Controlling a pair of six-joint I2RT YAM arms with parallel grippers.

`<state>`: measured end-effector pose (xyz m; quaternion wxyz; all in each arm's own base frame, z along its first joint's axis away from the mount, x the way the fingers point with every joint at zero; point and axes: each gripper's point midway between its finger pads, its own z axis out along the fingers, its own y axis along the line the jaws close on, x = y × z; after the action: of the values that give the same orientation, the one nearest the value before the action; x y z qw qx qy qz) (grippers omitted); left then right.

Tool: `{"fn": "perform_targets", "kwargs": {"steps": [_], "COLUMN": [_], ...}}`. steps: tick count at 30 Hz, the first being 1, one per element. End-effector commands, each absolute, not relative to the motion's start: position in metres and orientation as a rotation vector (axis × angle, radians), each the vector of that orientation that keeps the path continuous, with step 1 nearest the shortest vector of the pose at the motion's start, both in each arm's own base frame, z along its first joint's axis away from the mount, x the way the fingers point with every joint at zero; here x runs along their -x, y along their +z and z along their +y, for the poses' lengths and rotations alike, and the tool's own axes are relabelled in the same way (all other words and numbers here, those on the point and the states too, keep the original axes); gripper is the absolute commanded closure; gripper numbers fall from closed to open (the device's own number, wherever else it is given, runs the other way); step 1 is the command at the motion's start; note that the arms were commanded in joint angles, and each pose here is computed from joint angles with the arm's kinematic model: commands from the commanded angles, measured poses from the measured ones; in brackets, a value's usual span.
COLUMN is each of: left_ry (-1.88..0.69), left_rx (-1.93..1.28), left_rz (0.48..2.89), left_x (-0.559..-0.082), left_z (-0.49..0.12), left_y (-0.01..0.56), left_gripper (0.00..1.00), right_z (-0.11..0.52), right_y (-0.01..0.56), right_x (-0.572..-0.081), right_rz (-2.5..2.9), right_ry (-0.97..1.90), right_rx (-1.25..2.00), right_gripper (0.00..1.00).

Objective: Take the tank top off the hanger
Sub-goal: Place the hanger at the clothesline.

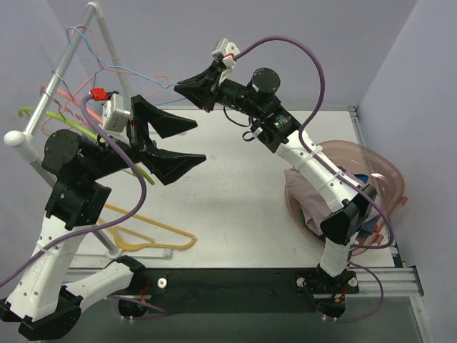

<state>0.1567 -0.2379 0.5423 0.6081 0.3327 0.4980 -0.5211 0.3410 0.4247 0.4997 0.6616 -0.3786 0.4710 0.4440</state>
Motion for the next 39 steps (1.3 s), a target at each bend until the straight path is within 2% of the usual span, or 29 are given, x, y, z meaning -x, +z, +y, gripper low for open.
{"fn": "perform_targets", "kwargs": {"steps": [1,13,14,17,18,19,21,23,24,27,32,36,39], "left_ry": [-1.188,-1.158,-1.151,-1.121,-1.113,-1.105,-1.062,-1.025,-1.001,-0.955,-0.904,-0.869,-0.833], "left_rx": [-0.799,-0.794,-0.791,-0.767,-0.766,-0.764,-0.758,-0.755,-0.728,-0.687,-0.627,-0.6,-0.582], "left_rz": [1.092,1.118,1.119,1.131,1.133,1.156,1.158,1.171,1.187,1.189,1.218,1.251,1.255], "left_x": [-0.148,-0.158,-0.159,-0.165,-0.166,-0.168,-0.171,-0.171,-0.176,-0.176,-0.174,-0.169,-0.158], "left_z": [-0.235,-0.237,-0.236,-0.235,-0.234,-0.234,-0.23,-0.225,-0.222,-0.213,-0.198,-0.188,-0.175], "left_y": [0.555,0.546,0.546,0.544,0.545,0.541,0.544,0.546,0.546,0.553,0.56,0.562,0.565], "left_gripper": [0.03,0.03,0.03,0.03,0.03,0.03,0.03,0.03,0.03,0.03,0.03,0.03,0.03], "right_z": [0.421,0.446,0.445,0.44,0.432,0.431,0.416,0.41,0.399,0.373,0.337,0.321,0.32], "right_y": [0.537,0.507,0.508,0.5,0.509,0.49,0.499,0.463,0.467,0.439,0.387,0.306,0.27], "right_x": [-0.332,-0.357,-0.358,-0.36,-0.354,-0.359,-0.347,-0.349,-0.339,-0.33,-0.298,-0.271,-0.251], "right_rz": [0.92,0.991,0.984,1.022,1.009,1.066,1.067,1.166,1.168,1.27,1.516,1.736,1.826], "right_ry": [1.024,1.107,1.106,1.112,1.113,1.118,1.134,1.109,1.094,1.038,0.957,0.829,0.783], "right_rx": [0.878,0.845,0.834,0.791,0.775,0.753,0.704,0.682,0.669,0.597,0.468,0.418,0.388], "right_gripper": [1.0,0.99,0.96,0.79,0.7,0.66,0.58,0.54,0.49,0.44,0.43,0.43,0.43]}}
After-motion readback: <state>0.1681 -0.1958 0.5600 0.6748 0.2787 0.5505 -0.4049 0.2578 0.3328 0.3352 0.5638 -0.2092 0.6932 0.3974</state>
